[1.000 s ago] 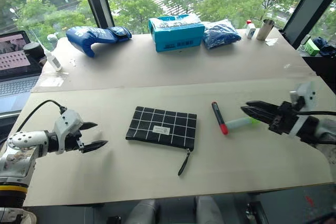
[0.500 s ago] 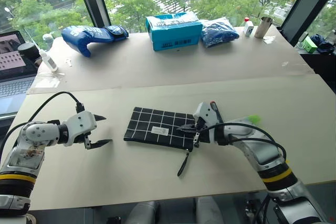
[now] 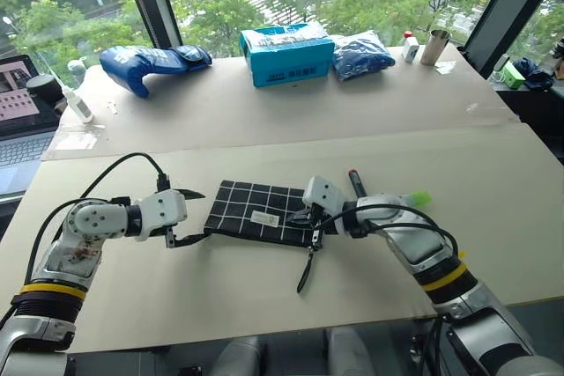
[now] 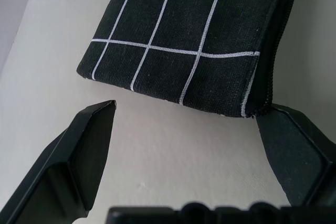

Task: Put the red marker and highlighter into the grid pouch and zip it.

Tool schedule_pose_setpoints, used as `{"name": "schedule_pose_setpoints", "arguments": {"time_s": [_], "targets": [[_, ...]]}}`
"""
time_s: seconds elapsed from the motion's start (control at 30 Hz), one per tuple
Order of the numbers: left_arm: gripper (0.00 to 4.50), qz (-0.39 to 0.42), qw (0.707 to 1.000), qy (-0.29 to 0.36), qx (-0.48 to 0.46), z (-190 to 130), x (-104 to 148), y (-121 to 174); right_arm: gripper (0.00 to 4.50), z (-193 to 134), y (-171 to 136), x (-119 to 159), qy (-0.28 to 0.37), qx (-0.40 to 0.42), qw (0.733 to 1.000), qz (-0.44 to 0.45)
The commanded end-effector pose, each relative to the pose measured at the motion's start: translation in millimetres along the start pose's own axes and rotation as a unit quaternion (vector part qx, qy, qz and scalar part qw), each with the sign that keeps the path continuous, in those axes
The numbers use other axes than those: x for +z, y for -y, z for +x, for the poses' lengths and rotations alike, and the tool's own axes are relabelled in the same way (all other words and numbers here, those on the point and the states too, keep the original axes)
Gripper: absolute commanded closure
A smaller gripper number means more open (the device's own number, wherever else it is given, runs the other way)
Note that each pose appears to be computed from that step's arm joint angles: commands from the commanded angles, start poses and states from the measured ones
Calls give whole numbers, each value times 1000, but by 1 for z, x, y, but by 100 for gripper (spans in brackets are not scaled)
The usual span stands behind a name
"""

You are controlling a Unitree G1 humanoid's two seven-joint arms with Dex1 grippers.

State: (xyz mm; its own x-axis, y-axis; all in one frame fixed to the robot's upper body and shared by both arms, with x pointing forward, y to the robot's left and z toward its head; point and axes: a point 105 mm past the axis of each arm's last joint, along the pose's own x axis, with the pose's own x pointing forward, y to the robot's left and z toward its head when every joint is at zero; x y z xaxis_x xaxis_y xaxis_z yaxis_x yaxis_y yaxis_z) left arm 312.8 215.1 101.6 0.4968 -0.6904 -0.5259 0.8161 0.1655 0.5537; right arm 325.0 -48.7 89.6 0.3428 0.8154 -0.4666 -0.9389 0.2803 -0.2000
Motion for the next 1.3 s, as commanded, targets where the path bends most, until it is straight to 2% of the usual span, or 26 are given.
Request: {"name": "schedule_pose_setpoints", "arguments": {"time_s": [0.03, 0.2, 0.33, 0.47, 0.77, 0.9, 1.0, 1.1, 1.17, 1.2, 1.3], "targets": [[0, 34, 999, -19, -19, 6, -9, 5, 447, 1, 3, -16, -28, -17, 999, 13], [0, 77, 997, -6, 24, 12, -5, -11, 447, 1, 0, -15, -22, -20, 999, 16], [0, 102, 994, 20, 42, 25, 3, -12, 447, 1, -3, -14, -13, -17, 999, 23], [117, 125, 990, 34, 63, 33, 8, -15, 450, -1, -7, -11, -1, -14, 999, 30], [444, 140, 987, 53, 63, 39, 14, -17, 450, -4, -9, -12, 3, -16, 999, 33], [444, 136, 987, 54, 64, 36, 15, -19, 450, -6, -8, -11, 8, -18, 999, 29], [444, 95, 992, 49, 64, 32, 13, -23, 450, -11, 7, -1, 33, -53, 998, 22], [444, 41, 997, 36, 59, 26, 12, -24, 450, -25, 37, 28, 110, -129, 985, 28], [444, 9, 997, 26, 73, 22, 12, -29, 450, -40, 62, 44, 161, -183, 967, 72], [450, -4, 997, 22, 76, 20, 13, -28, 403, -49, 69, 51, 184, -192, 960, 86], [450, -38, 995, 2, 87, 13, 11, -26, 309, -72, 80, 64, 209, -212, 950, 91]]}}
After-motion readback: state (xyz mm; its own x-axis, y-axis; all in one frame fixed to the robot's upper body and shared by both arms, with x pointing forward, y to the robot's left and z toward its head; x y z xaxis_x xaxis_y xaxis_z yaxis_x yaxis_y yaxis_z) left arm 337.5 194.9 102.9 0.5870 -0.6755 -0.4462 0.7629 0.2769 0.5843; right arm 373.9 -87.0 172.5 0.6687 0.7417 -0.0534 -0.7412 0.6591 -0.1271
